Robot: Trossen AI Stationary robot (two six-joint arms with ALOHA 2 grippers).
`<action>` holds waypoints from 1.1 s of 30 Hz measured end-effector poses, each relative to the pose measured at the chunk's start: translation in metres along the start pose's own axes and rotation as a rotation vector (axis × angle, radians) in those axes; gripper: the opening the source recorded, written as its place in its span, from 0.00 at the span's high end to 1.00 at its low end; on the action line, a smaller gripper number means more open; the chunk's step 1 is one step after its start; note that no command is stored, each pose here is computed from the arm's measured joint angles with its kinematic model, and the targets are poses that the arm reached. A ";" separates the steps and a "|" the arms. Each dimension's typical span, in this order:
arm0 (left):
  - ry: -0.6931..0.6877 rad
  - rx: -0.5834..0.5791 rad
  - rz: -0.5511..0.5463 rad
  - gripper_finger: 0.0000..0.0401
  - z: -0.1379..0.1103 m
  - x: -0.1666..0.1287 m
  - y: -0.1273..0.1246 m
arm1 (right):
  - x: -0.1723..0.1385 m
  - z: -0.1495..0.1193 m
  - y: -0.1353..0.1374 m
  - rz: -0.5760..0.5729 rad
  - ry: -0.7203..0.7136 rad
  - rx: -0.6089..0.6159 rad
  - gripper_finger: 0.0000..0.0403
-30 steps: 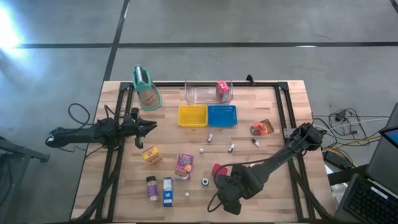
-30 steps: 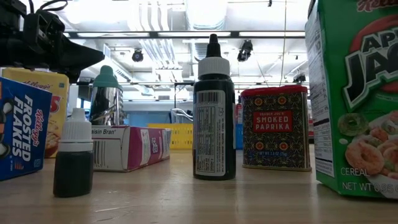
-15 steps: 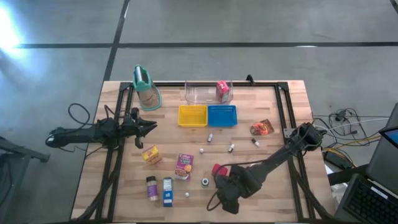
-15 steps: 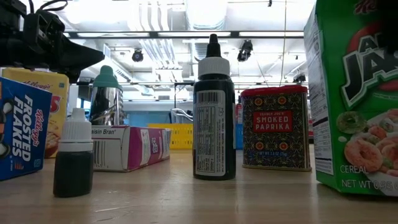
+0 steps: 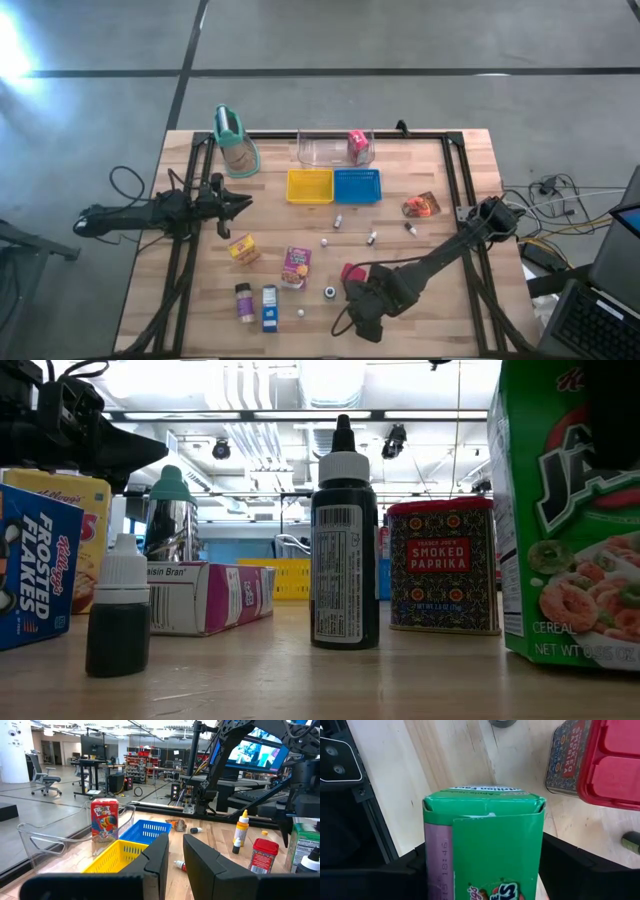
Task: Pick & Place Kitchen Items
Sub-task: Put the green cereal box into the transparent bin
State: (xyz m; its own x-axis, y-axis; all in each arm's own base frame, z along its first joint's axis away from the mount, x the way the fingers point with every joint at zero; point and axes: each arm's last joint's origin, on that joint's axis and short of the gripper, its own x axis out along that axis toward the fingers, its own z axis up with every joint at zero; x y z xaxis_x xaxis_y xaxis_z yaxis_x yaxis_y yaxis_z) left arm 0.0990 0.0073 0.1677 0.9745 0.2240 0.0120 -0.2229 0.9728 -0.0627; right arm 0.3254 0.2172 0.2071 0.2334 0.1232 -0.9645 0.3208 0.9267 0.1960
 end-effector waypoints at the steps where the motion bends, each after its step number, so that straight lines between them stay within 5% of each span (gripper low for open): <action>1: 0.001 0.000 0.000 0.84 0.000 0.000 0.000 | 0.001 0.000 0.000 0.002 -0.001 0.000 0.39; 18: 0.001 0.000 0.000 0.84 0.000 0.000 0.000 | 0.017 -0.003 -0.006 0.025 -0.010 0.010 0.37; 33: 0.000 0.000 0.000 0.84 0.000 0.000 0.000 | 0.017 -0.003 -0.006 0.026 -0.009 0.010 0.53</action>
State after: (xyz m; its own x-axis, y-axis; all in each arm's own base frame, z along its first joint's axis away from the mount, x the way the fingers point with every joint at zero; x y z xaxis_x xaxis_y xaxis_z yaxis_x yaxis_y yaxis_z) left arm 0.0990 0.0073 0.1677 0.9744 0.2244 0.0117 -0.2233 0.9727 -0.0626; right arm 0.3247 0.2149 0.1892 0.2497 0.1441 -0.9575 0.3233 0.9197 0.2227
